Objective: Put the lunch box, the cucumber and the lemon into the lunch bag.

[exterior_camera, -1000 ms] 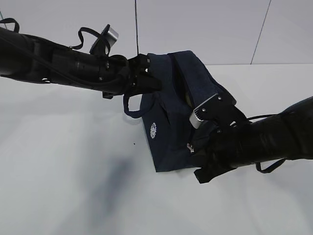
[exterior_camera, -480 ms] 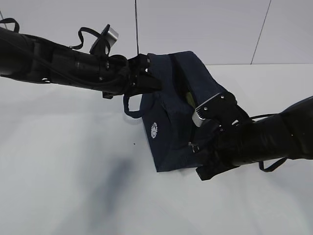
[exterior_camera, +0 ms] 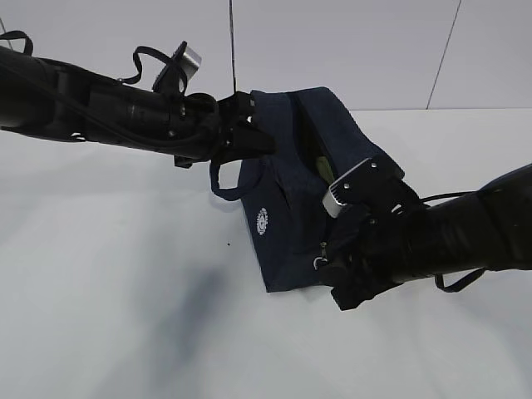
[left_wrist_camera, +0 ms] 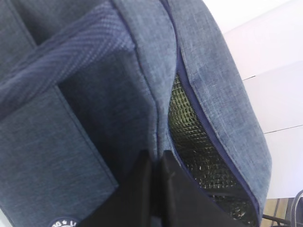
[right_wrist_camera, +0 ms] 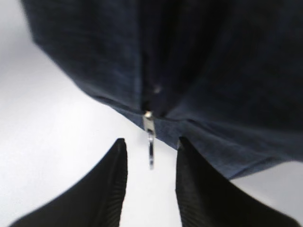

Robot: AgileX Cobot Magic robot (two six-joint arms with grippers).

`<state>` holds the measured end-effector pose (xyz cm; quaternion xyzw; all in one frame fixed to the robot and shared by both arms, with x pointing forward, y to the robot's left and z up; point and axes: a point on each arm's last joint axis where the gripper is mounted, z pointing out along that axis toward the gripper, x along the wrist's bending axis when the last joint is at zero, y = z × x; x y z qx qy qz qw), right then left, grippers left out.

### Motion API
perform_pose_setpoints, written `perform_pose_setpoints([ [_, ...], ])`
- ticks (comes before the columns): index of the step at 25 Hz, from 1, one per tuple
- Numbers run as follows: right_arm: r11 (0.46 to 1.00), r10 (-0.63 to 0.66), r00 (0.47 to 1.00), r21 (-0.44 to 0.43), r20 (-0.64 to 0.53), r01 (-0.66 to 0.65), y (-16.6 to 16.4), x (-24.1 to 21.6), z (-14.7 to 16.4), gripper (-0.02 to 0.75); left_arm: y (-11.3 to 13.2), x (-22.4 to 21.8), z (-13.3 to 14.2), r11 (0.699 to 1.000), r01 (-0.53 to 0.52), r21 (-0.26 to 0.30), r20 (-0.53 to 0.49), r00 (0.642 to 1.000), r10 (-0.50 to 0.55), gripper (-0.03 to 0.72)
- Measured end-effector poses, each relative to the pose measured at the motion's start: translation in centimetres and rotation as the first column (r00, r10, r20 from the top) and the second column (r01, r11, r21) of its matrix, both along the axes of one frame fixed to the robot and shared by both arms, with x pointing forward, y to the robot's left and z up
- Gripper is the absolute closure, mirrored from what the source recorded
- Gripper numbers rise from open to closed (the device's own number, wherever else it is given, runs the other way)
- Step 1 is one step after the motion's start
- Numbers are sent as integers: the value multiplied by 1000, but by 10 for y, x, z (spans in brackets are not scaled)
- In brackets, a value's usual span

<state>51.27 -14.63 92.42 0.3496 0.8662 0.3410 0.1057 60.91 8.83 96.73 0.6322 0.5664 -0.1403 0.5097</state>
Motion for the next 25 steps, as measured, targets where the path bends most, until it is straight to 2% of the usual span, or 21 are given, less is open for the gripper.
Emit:
perform_pose_setpoints([
  [8,997,76,996,-3,43,-76,3,-1,2,464,0,0,0,1000,0,0,0,1000,0,694],
  [16,998,68,998,10,7,-68,5,2,-11,463,0,0,0,1000,0,0,0,1000,0,694],
  [25,997,66,996,32,65,-68,7,7,-8,465,0,0,0,1000,0,0,0,1000,0,694],
])
